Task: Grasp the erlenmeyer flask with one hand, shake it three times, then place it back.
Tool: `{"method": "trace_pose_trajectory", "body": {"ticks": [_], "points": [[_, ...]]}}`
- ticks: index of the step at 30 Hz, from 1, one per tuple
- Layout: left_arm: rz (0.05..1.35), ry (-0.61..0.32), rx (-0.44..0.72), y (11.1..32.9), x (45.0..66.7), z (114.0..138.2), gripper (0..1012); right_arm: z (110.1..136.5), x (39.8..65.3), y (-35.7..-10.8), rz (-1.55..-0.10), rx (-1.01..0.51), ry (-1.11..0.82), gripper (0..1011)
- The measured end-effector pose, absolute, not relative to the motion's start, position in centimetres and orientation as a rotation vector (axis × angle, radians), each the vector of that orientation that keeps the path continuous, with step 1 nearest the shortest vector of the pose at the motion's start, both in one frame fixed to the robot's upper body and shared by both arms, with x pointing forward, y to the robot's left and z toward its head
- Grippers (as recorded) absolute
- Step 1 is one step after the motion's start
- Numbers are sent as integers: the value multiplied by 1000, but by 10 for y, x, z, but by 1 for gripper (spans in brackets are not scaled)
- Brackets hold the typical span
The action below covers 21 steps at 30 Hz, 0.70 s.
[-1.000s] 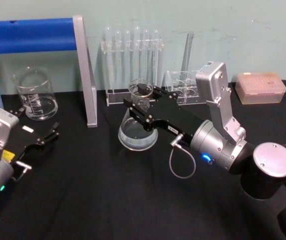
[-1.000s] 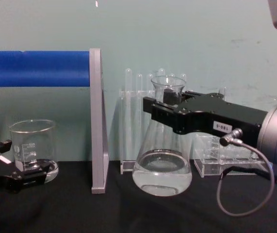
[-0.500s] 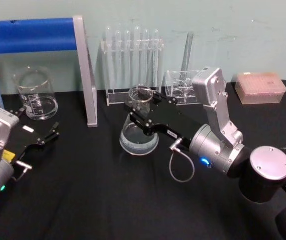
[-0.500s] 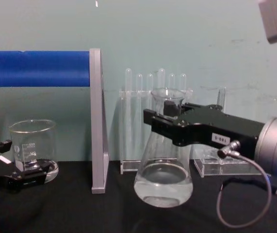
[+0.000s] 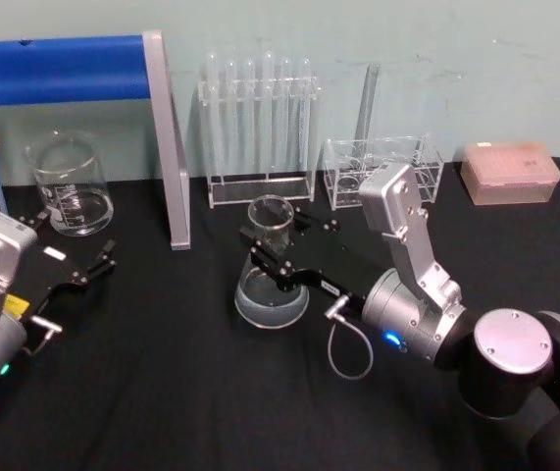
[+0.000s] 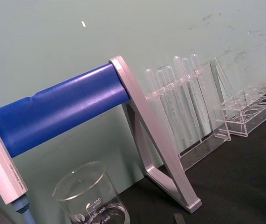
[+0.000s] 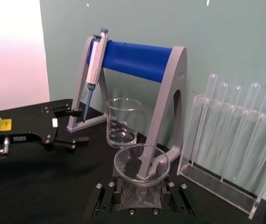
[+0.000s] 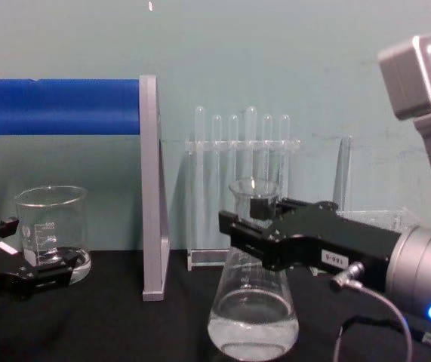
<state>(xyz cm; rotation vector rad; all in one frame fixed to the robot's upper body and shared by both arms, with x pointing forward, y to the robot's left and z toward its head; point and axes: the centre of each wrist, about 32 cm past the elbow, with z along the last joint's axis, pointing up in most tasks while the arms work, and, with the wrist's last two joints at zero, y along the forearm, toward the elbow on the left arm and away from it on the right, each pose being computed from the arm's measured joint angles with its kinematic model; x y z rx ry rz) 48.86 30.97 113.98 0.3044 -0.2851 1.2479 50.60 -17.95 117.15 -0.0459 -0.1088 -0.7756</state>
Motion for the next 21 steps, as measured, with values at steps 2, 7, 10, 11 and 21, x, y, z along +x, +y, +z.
{"method": "trace_pose_trajectory", "body": {"ticks": [2, 7, 10, 11, 21], "points": [[1248, -285, 304, 310, 489, 1140, 1001, 1169, 506, -179, -776, -50, -105, 450], [1248, -285, 304, 310, 489, 1140, 1001, 1163, 504, -178, -778, -62, -90, 450], [1248, -285, 304, 310, 489, 1140, 1001, 1160, 504, -178, -779, -67, -81, 450], [1248, -285, 304, 310, 489, 1140, 1001, 1159, 503, -177, -780, -67, -79, 450], [1248, -285, 304, 310, 489, 1140, 1001, 1153, 501, -177, -787, -78, -53, 450]]}}
